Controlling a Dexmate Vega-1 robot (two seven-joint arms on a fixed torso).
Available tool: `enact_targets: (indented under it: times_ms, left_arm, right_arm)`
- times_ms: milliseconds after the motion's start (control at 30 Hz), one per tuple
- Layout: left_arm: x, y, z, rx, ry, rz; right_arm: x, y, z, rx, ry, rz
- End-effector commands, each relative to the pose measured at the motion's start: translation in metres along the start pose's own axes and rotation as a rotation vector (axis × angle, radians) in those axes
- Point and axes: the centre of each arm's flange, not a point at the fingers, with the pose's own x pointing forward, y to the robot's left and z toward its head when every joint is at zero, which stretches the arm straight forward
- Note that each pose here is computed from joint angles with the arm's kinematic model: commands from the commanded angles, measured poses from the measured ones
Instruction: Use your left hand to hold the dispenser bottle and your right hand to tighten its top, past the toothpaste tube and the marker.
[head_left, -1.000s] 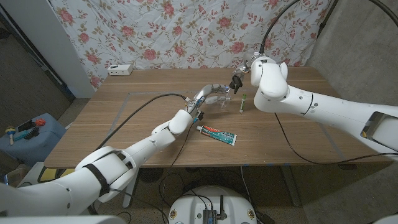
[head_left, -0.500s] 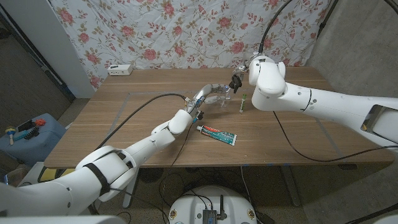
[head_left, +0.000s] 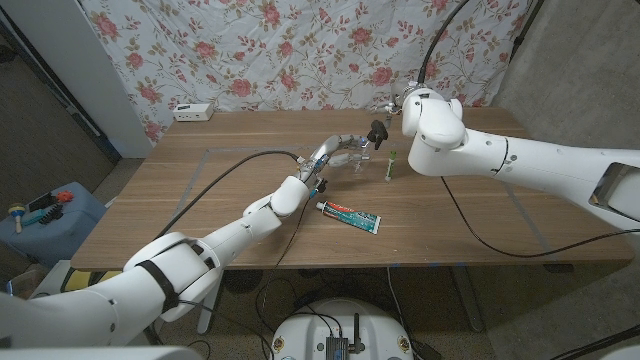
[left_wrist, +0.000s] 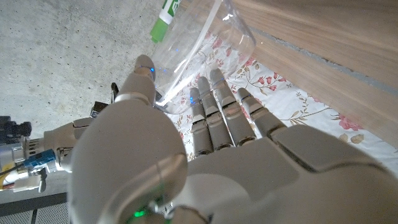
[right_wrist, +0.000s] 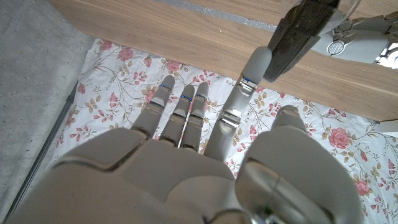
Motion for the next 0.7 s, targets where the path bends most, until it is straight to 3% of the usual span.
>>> enact_targets:
  times_ms: [33,700]
  left_arm:
    - [0.001,0.000,-0.001,-0.007,-0.004,0.015]
    - [0.004,0.000,-0.001,-0.020,-0.008,0.019]
  right_arm:
    - [-0.002,-0.008,-0.003,-0.016,-0.004,-0.017]
    - [-0.012,-0.024,-0.016,-0.065,-0.056,-0.023]
